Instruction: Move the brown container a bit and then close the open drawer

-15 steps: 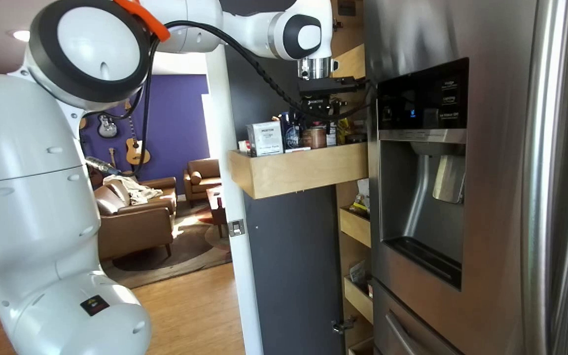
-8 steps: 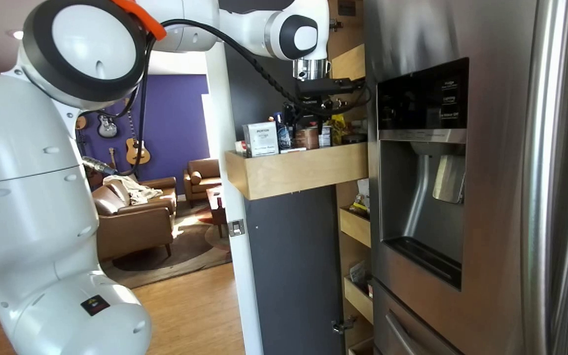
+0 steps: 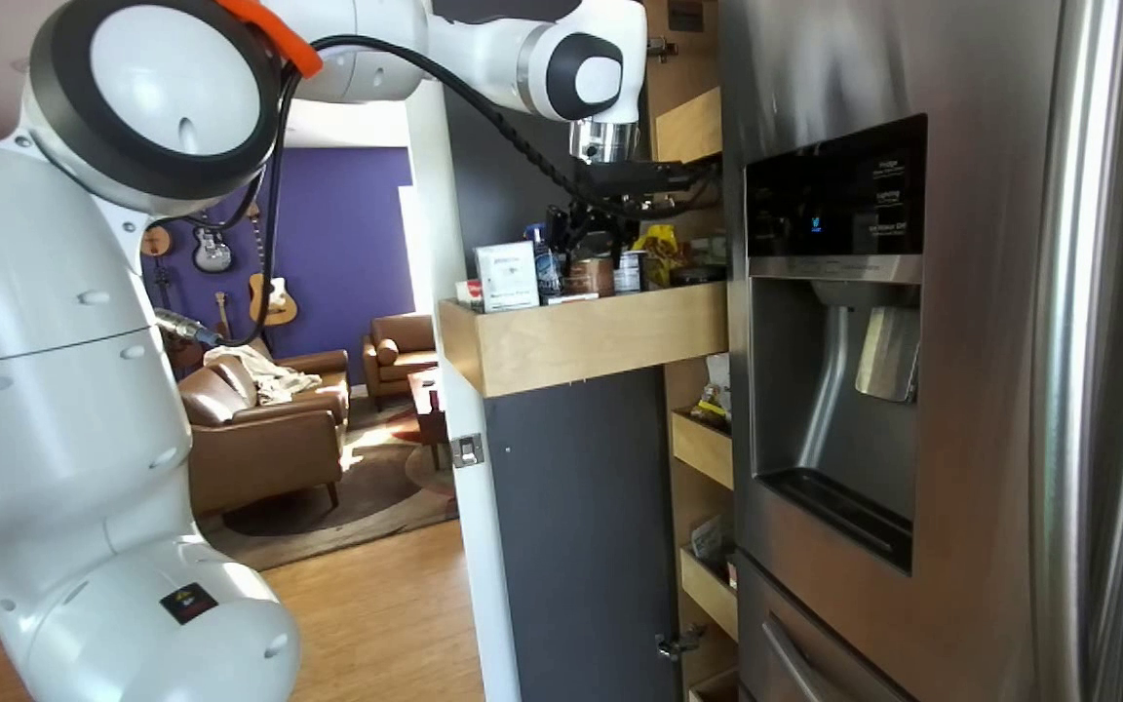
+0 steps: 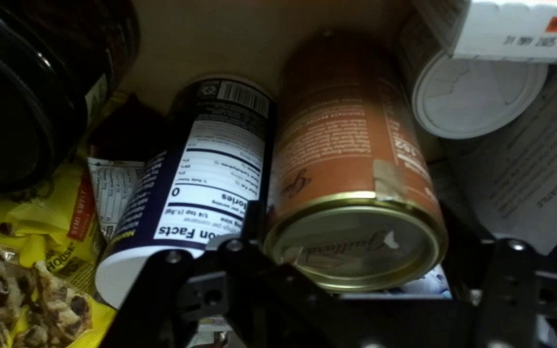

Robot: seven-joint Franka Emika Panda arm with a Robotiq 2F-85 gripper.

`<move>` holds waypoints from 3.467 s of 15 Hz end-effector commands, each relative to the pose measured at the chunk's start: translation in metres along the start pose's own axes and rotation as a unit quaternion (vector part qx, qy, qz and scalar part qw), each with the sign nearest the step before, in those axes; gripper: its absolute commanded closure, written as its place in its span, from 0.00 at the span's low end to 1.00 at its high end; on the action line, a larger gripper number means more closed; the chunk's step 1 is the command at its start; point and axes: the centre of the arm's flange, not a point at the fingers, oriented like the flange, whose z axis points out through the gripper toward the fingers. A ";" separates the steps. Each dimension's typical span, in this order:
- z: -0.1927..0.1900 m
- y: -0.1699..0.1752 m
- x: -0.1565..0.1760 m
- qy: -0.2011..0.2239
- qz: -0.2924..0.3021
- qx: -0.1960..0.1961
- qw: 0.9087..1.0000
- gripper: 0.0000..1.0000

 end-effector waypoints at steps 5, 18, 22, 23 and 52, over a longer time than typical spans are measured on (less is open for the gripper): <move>-0.003 -0.033 0.001 0.014 -0.075 0.072 0.995 0.38; -0.001 -0.062 0.004 0.006 -0.198 0.105 0.975 0.38; -0.001 -0.065 0.003 0.007 -0.209 0.100 0.973 0.01; -0.003 -0.065 0.003 0.007 -0.207 0.096 0.974 0.00; -0.111 -0.134 0.021 -0.089 0.200 -0.038 0.975 0.00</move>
